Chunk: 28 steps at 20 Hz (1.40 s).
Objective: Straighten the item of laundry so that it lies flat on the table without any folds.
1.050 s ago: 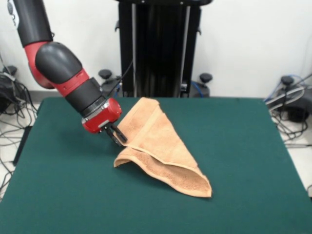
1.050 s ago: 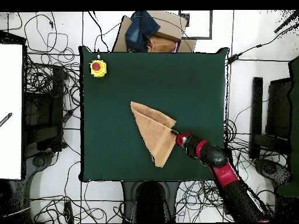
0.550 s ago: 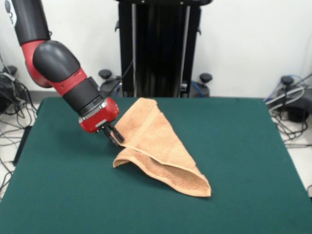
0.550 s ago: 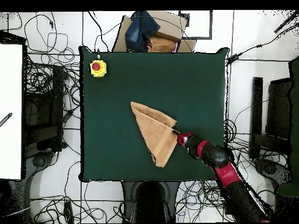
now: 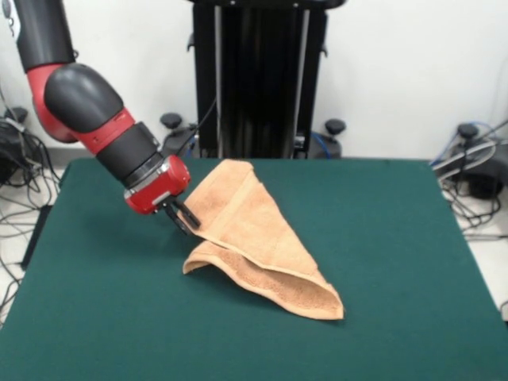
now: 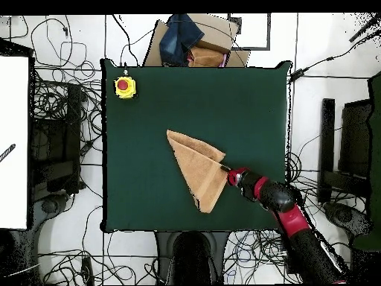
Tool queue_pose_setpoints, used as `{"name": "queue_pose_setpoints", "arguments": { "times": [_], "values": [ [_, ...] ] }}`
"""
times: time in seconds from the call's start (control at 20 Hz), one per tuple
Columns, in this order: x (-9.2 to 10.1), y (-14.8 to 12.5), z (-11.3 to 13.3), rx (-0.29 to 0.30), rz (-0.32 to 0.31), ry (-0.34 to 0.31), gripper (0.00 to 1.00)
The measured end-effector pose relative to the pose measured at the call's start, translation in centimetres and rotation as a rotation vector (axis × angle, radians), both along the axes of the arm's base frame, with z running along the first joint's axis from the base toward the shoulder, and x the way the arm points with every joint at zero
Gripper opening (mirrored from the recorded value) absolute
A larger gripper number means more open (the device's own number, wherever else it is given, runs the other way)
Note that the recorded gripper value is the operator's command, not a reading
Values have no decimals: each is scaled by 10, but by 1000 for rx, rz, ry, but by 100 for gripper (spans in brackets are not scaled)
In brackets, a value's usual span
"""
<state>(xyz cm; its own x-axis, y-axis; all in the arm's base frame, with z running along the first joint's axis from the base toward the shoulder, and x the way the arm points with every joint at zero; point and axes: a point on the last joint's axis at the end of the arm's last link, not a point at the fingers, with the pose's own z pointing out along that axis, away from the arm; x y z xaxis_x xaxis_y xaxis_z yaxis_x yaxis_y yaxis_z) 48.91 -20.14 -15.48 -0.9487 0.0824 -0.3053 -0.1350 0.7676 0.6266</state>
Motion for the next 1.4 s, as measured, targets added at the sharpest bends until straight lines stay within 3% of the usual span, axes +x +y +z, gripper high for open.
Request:
{"name": "queue_pose_setpoints", "arguments": {
  "times": [0.3, 1.4],
  "values": [
    [5, -5, 5, 13, 25, 8, 0],
    [24, -70, 15, -50, 67, 36, 0]
  ]
}}
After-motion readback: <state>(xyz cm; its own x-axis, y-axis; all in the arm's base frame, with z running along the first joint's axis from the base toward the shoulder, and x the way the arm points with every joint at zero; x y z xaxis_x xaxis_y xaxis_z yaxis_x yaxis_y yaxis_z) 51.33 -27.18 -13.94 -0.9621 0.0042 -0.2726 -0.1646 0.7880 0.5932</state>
